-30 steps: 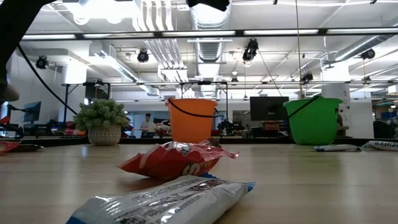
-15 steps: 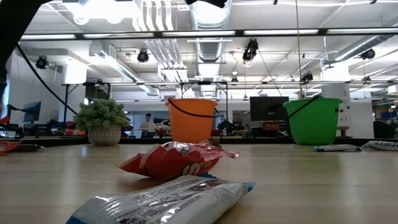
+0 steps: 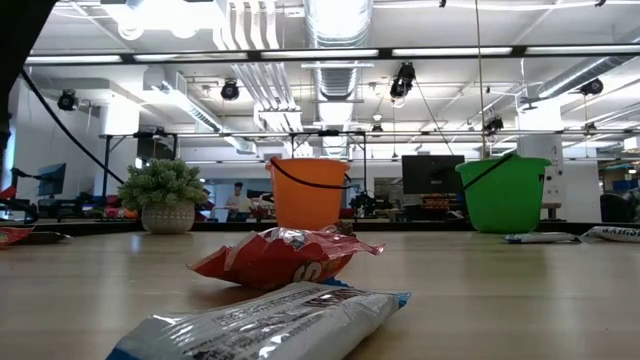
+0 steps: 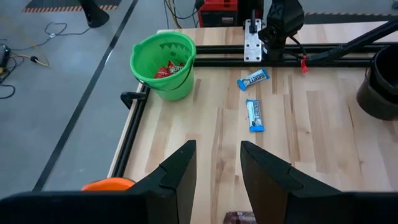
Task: Organize candy in baskets
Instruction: Put the white chocolate bar into the orange bucket
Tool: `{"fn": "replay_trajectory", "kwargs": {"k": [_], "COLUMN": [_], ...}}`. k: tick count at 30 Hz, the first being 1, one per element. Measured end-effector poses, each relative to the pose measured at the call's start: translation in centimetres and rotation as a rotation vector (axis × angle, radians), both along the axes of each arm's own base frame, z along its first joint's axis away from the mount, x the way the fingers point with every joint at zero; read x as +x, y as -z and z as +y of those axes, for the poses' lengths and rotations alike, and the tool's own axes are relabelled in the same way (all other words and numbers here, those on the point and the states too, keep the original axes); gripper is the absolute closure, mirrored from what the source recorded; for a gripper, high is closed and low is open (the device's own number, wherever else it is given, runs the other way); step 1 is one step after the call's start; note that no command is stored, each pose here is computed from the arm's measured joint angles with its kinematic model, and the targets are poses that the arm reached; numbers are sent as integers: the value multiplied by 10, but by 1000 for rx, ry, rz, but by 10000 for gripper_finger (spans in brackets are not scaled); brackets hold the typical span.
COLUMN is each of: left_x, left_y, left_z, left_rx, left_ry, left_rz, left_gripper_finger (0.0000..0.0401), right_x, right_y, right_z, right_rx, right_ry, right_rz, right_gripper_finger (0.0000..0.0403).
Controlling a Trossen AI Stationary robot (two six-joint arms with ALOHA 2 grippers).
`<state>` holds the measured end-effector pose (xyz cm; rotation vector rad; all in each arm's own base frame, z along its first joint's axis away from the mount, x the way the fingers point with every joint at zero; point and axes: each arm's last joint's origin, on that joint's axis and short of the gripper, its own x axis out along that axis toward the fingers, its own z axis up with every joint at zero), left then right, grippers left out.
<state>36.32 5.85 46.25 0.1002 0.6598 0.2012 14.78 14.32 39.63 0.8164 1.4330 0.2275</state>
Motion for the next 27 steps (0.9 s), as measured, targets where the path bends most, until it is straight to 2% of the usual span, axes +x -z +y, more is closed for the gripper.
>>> {"fn": "replay_trajectory", "kwargs": {"k": [4,9,14,21,25,27], "left_x": [-11,-22,-23,-24,-24,-23], "left_y": [0,9,10,10,10,13], "left_z": [-2,-3,-4,-4,-2,-2], "left_rx": [-17,-64,-108,-163,-238,-267], "left_ry": [-7,-32,-70,-129,-271,-306], "left_rz": [57,191,196,186,149,149], "left_gripper_finger": [294,294,286,236,203,192], "right_x": [0,6,14,19,22,24], "right_y": [-1,0,0,0,0,0], "right_z": [-2,-8,-18,-25,-29,-32], "right_rx": [-25,-170,-280,-342,-398,-430], "right_ry": [-10,17,62,42,74,102], "right_rz": [-45,-199,-290,-345,-373,-387], "right_gripper_finger": [286,276,255,222,209,206]}}
